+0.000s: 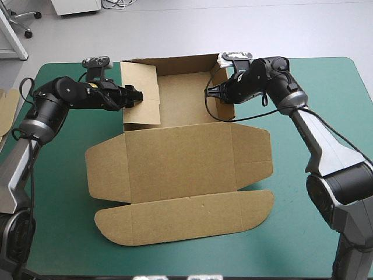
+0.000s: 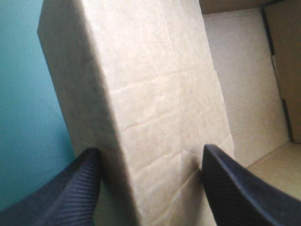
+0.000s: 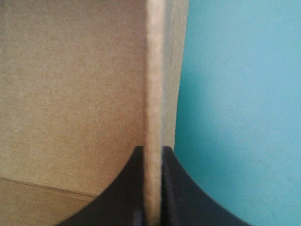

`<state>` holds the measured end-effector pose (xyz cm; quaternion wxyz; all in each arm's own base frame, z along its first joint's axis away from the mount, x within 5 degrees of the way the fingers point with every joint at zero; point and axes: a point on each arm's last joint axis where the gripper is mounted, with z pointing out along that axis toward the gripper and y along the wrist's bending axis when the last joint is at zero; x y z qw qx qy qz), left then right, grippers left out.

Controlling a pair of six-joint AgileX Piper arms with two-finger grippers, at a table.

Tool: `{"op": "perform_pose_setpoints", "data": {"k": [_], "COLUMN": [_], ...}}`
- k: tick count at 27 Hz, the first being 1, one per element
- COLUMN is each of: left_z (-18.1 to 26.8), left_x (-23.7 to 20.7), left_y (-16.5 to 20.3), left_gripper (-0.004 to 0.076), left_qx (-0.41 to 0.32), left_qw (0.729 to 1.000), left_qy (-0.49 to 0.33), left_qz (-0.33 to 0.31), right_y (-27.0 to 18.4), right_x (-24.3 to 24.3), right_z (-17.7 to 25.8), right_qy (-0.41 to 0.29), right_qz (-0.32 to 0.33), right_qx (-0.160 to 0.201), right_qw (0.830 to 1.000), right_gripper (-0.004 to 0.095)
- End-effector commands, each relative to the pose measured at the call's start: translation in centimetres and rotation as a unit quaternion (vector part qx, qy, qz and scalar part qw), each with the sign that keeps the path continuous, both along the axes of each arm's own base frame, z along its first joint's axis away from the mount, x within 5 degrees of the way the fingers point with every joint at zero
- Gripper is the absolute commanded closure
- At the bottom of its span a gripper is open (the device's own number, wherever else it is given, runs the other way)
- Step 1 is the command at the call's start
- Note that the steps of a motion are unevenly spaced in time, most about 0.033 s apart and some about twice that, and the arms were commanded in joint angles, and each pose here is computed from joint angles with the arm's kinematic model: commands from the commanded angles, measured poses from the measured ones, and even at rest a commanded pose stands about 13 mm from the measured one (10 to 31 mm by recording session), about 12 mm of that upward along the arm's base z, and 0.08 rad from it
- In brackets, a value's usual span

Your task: Fold the box

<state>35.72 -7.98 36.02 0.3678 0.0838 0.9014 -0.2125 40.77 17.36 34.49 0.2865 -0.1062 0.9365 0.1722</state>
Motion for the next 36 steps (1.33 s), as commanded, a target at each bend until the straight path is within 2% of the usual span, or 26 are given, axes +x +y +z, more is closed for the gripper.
{"op": "perform_pose_setpoints", "data": {"k": [1,6,9,17,21,25,28,31,36], "left_z": [1.9,1.3,1.4,-0.4,-0.4,-0.5,-0.5,-0.4,-0.2], "left_x": [-0.5,-0.4,-0.4,-0.2,-0.4,-0.4,-0.2,-0.1,0.1], "left_y": [-1.5,-2.5,-2.3,-2.4,-3.2,-3.6,-3.6,-3.7,-3.7], "left_gripper": [0.0309,0.0311,0.0311,0.0314,0.0370,0.0431,0.0546,0.0722,0.0738], "left_qx": [0.024,0.087,0.094,0.107,0.050,0.052,0.049,0.046,0.041], "left_qw": [0.998,0.991,0.988,0.988,0.993,0.995,0.996,0.996,0.996], "left_qy": [-0.050,-0.055,-0.056,0.004,0.027,0.022,0.015,0.009,-0.004], "left_qz": [0.040,0.086,0.111,0.110,0.107,0.079,0.080,0.081,0.083], "right_y": [0.9,0.9,0.9,0.7,0.4,0.4,0.4,0.4,0.3], "right_x": [-1.7,-1.8,-1.9,-2.0,-1.9,-1.9,-1.9,-1.9,-2.0], "right_z": [4.3,4.3,4.7,4.8,4.6,4.6,4.6,4.6,4.5], "right_qy": [-0.051,-0.050,-0.057,-0.058,-0.056,-0.055,-0.054,-0.054,-0.049], "right_qz": [0.015,0.023,0.025,0.029,0.021,0.018,0.017,0.016,0.016], "right_qx": [0.067,0.061,0.054,0.037,0.022,0.024,0.025,0.025,0.018], "right_qw": [0.996,0.997,0.997,0.997,0.998,0.998,0.998,0.998,0.999], "right_gripper": [0.0925,0.0925,0.0925,0.0925,0.0925,0.0925,0.0925,0.0925,0.0925]}}
